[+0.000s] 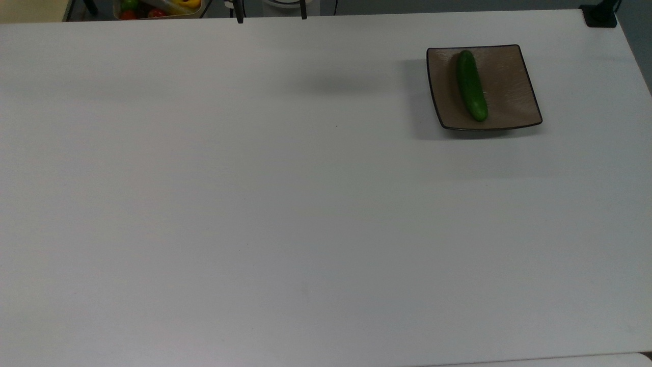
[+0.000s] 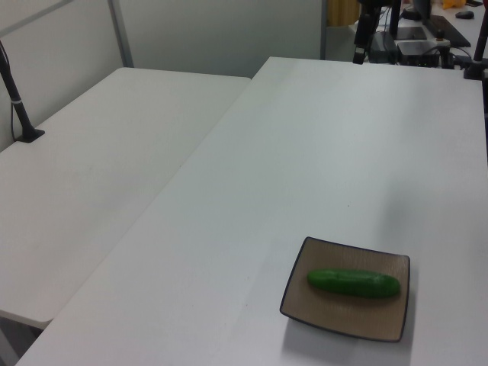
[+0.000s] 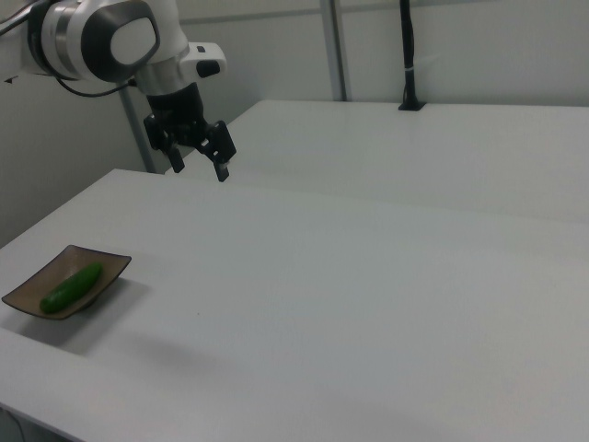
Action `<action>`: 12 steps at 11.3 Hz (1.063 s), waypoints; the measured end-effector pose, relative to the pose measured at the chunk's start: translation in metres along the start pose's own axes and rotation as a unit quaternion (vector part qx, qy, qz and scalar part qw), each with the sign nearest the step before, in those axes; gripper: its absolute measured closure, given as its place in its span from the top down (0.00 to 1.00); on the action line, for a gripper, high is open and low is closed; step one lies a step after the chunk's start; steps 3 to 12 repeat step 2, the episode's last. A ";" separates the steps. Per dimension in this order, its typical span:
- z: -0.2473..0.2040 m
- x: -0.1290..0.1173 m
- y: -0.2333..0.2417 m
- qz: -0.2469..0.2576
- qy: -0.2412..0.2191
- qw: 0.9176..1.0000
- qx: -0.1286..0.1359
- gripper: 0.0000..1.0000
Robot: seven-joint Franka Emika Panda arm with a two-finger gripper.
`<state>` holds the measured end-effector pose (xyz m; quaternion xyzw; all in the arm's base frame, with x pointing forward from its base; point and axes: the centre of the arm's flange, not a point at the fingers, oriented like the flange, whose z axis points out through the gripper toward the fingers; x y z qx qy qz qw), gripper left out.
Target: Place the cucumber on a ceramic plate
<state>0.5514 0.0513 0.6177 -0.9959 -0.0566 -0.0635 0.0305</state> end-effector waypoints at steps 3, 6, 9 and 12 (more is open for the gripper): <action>-0.002 -0.001 0.000 0.000 0.002 1.000 0.001 1.00; -0.002 -0.001 0.000 0.000 0.002 1.000 0.001 1.00; -0.002 -0.001 0.000 0.000 0.002 1.000 0.001 1.00; -0.002 -0.001 0.000 0.000 0.002 1.000 0.001 1.00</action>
